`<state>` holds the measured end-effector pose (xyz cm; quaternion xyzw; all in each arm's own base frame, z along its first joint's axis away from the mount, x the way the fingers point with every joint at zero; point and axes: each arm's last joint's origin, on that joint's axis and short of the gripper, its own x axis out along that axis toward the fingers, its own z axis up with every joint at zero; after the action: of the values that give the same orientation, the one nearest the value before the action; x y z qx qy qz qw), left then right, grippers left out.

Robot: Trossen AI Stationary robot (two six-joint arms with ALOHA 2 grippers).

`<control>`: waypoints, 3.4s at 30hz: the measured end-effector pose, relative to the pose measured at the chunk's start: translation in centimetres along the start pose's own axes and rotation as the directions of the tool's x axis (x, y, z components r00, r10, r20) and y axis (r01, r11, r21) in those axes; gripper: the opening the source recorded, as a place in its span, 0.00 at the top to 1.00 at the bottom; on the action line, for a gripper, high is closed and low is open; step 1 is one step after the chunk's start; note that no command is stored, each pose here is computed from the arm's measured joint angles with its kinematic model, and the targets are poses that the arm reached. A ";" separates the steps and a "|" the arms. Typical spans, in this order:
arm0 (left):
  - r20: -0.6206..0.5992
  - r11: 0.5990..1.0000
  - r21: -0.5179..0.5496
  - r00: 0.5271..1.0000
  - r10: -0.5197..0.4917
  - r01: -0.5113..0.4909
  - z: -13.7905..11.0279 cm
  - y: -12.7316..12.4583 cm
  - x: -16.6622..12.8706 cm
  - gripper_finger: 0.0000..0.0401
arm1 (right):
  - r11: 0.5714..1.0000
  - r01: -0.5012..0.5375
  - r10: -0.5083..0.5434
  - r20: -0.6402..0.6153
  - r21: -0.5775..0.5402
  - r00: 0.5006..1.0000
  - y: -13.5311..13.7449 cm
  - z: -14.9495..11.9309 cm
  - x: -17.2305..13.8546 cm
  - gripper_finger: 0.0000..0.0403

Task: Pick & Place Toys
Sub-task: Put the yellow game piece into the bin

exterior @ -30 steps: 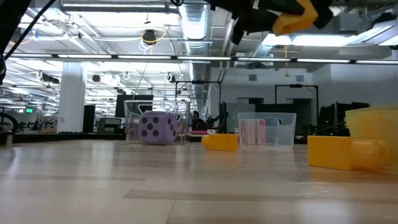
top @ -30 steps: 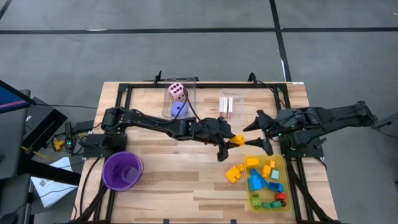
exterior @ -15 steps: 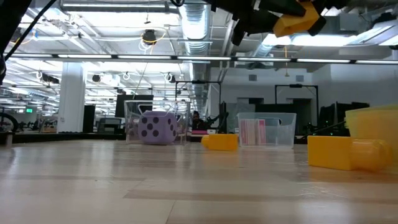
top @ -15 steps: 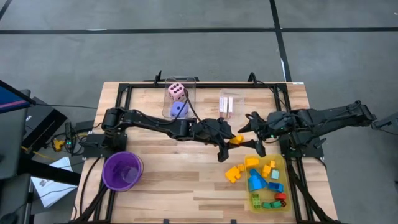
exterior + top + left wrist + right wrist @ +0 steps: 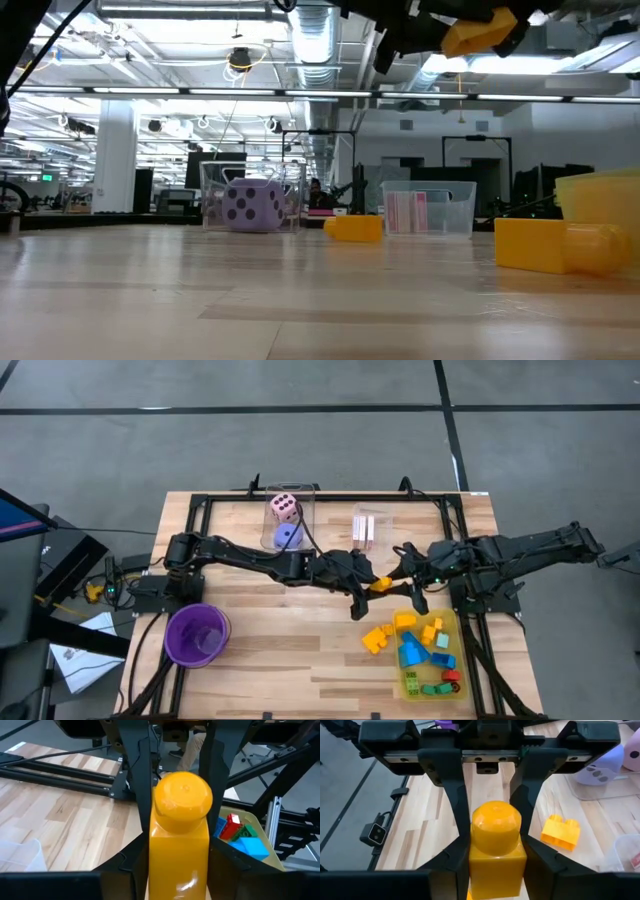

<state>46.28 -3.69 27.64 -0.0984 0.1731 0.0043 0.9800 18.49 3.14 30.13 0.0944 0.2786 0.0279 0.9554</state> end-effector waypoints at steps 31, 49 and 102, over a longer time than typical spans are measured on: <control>-0.135 0.985 0.068 0.976 0.168 -0.160 2.4 2.7 -4.8 0.36 | 0.972 0.114 -0.041 -0.333 0.204 0.942 0.9 -6.3 -7.2 0.68; -0.153 0.984 0.066 0.972 0.175 -0.167 2.3 2.8 -4.9 0.37 | 0.930 0.245 -0.082 -0.495 0.274 0.865 2.1 -13.1 -4.8 0.68; -0.152 0.985 0.036 0.973 0.172 -0.169 2.3 2.7 -4.8 0.37 | 0.979 0.164 -0.201 -0.634 -0.118 0.747 4.6 -13.8 2.0 0.54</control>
<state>42.38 -0.53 30.86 -0.0717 0.2562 0.0787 0.9607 12.79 10.13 18.54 0.0255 0.5953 -0.0273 0.8026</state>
